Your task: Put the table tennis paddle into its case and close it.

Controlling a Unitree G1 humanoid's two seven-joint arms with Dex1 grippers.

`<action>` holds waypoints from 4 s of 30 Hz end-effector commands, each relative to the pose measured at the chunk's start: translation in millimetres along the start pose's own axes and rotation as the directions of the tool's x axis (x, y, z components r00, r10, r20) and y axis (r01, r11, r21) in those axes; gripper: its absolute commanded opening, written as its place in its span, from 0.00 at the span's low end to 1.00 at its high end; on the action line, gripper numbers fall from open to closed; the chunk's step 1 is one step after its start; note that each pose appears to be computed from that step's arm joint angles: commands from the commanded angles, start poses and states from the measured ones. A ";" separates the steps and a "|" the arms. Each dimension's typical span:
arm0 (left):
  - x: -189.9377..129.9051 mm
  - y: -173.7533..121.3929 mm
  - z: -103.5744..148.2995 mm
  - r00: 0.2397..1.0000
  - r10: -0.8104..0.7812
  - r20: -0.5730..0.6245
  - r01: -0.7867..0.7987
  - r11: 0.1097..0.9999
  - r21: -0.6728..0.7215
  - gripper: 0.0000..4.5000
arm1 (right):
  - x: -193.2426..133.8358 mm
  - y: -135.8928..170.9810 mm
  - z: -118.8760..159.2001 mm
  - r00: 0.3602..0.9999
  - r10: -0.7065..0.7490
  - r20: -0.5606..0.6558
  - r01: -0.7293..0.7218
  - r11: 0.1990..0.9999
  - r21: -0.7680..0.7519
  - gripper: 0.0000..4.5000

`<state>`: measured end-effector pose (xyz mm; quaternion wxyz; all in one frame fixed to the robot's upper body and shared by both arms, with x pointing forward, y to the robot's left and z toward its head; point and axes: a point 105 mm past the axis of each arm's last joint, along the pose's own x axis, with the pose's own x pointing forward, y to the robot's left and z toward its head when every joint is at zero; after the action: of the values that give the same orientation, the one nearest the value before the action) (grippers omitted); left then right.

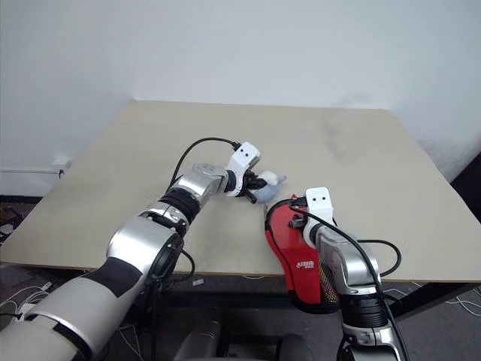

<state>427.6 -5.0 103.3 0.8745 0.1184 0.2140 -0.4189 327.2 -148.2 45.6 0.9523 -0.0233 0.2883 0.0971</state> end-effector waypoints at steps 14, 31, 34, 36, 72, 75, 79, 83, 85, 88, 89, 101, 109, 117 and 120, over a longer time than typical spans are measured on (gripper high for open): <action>8.5 -10.3 67.7 0.962 0.170 0.215 -0.172 0.985 -0.007 0.00 | -6.3 4.1 -66.5 0.968 -0.008 -0.252 0.015 0.999 0.028 0.32; 36.7 -84.8 77.9 0.968 -0.022 0.250 -0.025 0.982 0.185 0.00 | -9.4 16.3 -67.8 0.968 0.021 -0.250 -0.019 1.000 0.013 0.32; 39.3 -95.9 76.7 0.962 -0.068 0.266 0.019 0.983 0.181 0.00 | -10.0 18.5 -67.9 0.968 0.027 -0.249 -0.025 1.000 0.011 0.32; 41.1 -108.0 76.5 0.951 -0.122 0.284 0.071 0.981 0.182 0.00 | -10.2 19.0 -68.7 0.968 0.025 -0.250 -0.025 1.000 0.006 0.32; -8.6 -78.6 68.9 0.806 -0.505 0.310 0.506 0.859 0.085 0.53 | -14.9 25.8 -41.2 0.969 0.120 -0.215 -0.165 0.964 -0.207 0.32; -24.6 -69.5 67.3 0.765 -0.565 0.308 0.558 0.821 0.119 0.53 | -19.2 7.3 -29.2 0.980 0.059 -0.188 -0.106 0.962 -0.251 0.32; -47.3 -57.1 58.4 0.722 -0.629 0.288 0.615 0.774 0.149 0.53 | -26.4 -12.5 -6.0 0.991 0.008 -0.131 -0.043 0.963 -0.268 0.32; -72.9 -49.8 41.2 0.697 -0.670 0.253 0.649 0.741 0.174 0.53 | -32.7 -25.0 18.7 0.997 -0.034 -0.066 0.014 0.962 -0.273 0.32; -87.4 -52.2 30.9 0.680 -0.696 0.231 0.673 0.717 0.179 0.53 | -35.3 -29.0 29.9 0.998 -0.047 -0.033 0.036 0.961 -0.275 0.32; -101.9 -62.9 20.5 0.659 -0.721 0.213 0.702 0.692 0.170 0.53 | -36.9 -34.8 42.3 0.998 -0.065 0.007 0.065 0.967 -0.247 0.32; -104.5 -70.3 14.5 0.654 -0.729 0.203 0.710 0.684 0.167 0.53 | -36.7 -37.5 46.7 0.997 -0.075 0.021 0.078 0.969 -0.235 0.32; -45.0 -112.5 -30.1 0.823 -0.557 0.116 0.555 0.830 0.048 0.54 | -34.5 -40.7 92.8 0.986 -0.071 0.154 0.100 0.978 -0.184 0.90; -15.6 -129.6 -63.7 0.876 -0.483 0.012 0.483 0.876 0.013 0.54 | -38.5 -27.4 111.0 0.983 0.084 0.163 -0.079 0.996 -0.033 0.90; -11.4 -132.8 -75.4 0.892 -0.451 -0.011 0.451 0.892 -0.027 0.54 | -37.3 -20.1 92.3 0.985 0.169 0.029 -0.168 0.986 -0.018 0.90; -10.5 -137.1 -80.5 0.894 -0.447 -0.038 0.446 0.895 -0.012 0.54 | -38.5 -15.5 85.8 0.978 0.207 -0.012 -0.207 0.978 -0.016 0.90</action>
<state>298.9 -54.1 50.3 0.7567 0.0560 0.2219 -0.6124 347.1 -164.4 130.1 0.9355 0.0019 0.3021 0.1832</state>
